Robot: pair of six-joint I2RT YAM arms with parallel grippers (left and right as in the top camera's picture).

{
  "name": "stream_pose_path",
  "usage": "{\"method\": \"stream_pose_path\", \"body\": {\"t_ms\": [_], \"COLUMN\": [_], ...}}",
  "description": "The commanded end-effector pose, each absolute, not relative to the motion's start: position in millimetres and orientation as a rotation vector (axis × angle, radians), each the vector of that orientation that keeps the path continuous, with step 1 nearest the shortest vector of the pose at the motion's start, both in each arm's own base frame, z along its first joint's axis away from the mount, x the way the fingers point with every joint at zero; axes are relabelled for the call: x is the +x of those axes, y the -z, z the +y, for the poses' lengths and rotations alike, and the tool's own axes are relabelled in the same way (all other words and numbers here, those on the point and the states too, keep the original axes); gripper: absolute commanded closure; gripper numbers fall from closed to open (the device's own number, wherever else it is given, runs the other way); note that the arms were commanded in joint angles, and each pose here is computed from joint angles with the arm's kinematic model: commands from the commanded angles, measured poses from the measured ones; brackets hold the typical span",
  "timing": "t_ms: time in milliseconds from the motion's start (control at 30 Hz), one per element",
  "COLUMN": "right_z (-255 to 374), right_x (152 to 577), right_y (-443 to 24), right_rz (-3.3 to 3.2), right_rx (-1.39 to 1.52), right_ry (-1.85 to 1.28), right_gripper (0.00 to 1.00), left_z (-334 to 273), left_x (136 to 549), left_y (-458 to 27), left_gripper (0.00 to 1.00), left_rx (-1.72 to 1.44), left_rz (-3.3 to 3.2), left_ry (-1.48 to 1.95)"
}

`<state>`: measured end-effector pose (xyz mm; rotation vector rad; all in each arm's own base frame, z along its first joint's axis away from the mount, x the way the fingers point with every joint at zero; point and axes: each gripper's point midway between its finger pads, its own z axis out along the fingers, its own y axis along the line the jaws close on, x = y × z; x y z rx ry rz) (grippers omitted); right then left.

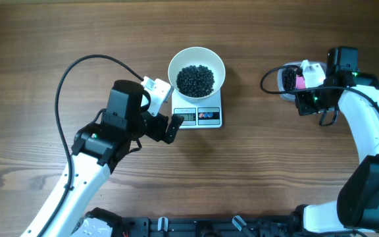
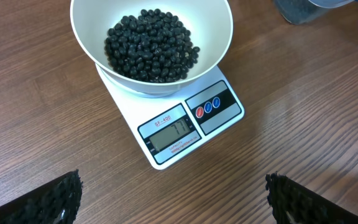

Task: Scoop item into bowl and weigh 150g on scale
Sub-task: 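Drag the pink scoop through the black beans in the tub to fill it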

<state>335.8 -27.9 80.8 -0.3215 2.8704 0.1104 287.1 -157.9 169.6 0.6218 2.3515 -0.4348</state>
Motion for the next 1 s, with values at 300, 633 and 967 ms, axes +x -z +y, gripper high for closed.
{"method": "stream_pose_path", "body": {"t_ms": [300, 633, 967], "right_z": [-7.5, -2.0, -15.4], "right_x": [339.6, 337.6, 332.0], "right_y": [-81.5, -82.3, -81.3], "right_rz": [2.846, 2.843, 2.879], "right_rx": [-0.356, -0.362, -0.219], "right_ry": [-0.248, -0.295, -0.31], "right_gripper": [0.96, 0.96, 0.96], "left_z": [-159.9, -159.9, -159.9], "left_x": [285.2, 285.2, 285.2], "left_y": [-165.4, -165.4, -165.4], "left_gripper": [0.0, 0.0, 0.0], "left_rx": [0.644, 0.644, 0.644], "left_rz": [2.358, 2.358, 2.358], "left_ry": [0.441, 0.441, 0.441]}}
